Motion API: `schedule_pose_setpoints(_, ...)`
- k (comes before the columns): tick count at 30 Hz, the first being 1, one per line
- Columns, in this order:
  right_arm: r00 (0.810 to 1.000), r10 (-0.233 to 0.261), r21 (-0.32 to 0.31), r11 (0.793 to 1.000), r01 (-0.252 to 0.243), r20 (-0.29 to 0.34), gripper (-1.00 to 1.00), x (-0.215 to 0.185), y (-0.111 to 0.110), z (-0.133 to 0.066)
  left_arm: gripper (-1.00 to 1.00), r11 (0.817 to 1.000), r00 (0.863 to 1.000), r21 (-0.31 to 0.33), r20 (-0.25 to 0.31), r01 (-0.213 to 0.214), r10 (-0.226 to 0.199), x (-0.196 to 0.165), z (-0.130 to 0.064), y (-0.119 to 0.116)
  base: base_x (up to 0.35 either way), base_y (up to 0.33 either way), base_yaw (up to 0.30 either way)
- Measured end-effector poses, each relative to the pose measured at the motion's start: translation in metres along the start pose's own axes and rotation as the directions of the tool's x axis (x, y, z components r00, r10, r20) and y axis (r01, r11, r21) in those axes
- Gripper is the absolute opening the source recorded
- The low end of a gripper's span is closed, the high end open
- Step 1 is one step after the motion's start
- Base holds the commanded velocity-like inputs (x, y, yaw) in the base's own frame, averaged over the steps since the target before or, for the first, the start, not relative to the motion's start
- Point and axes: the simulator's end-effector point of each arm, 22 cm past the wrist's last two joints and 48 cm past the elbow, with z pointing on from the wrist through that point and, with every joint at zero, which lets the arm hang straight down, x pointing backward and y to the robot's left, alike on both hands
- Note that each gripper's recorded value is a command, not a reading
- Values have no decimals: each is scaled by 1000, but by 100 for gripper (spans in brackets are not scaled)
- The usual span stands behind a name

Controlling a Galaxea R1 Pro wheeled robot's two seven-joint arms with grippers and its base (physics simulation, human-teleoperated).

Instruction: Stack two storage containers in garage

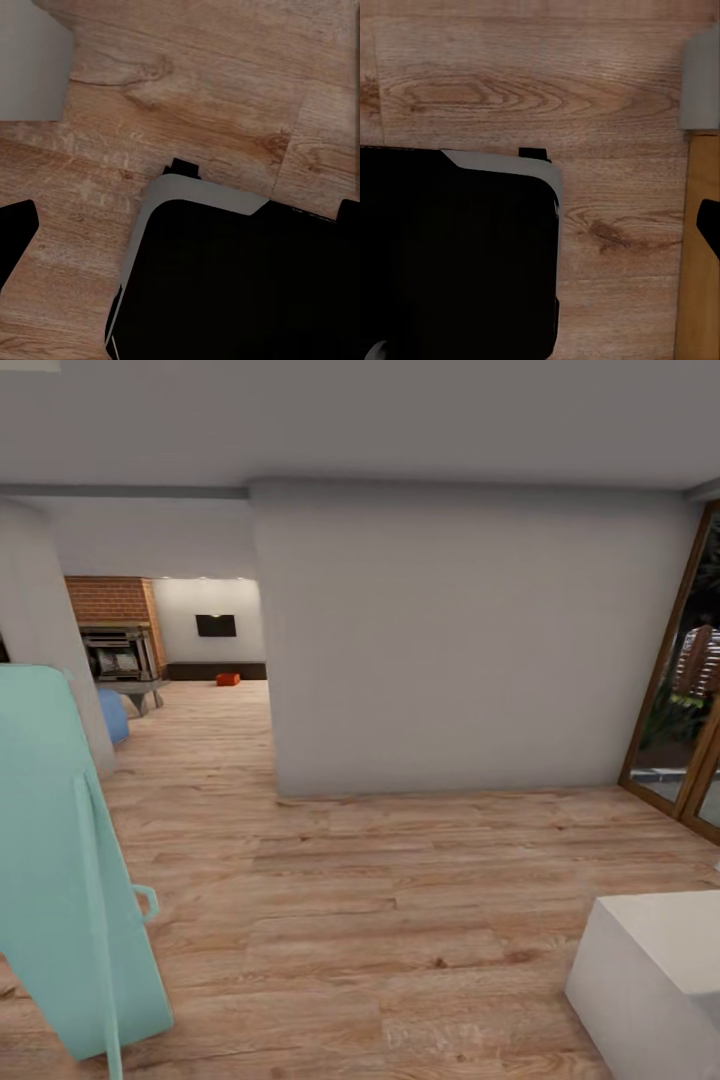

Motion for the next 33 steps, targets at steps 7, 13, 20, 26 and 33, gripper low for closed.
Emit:
schedule_pose_setpoints(7,1000,-1,0,1000,1,0,100,0,0,0,100,1000,1000,0,0,1,-1,0,0,0,323,0,0)
schedule_pose_setpoints(13,1000,-1,0,1000,1,0,100,0,0,0,100,1000,1000,0,0,1,-1,0,0,0,323,0,0)
schedule_pose_setpoints(20,1000,-1,0,1000,1,0,100,0,0,0,100,1000,1000,0,0,1,-1,0,0,0,323,0,0)
schedule_pose_setpoints(26,1000,-1,0,1000,1,0,100,0,0,0,100,1000,1000,0,0,1,-1,0,0,0,323,0,0)
schedule_pose_setpoints(33,1000,-2,0,1000,2,0,100,0,0,0,100,1000,1000,0,0,0,0,0,0,0,323,0,0)
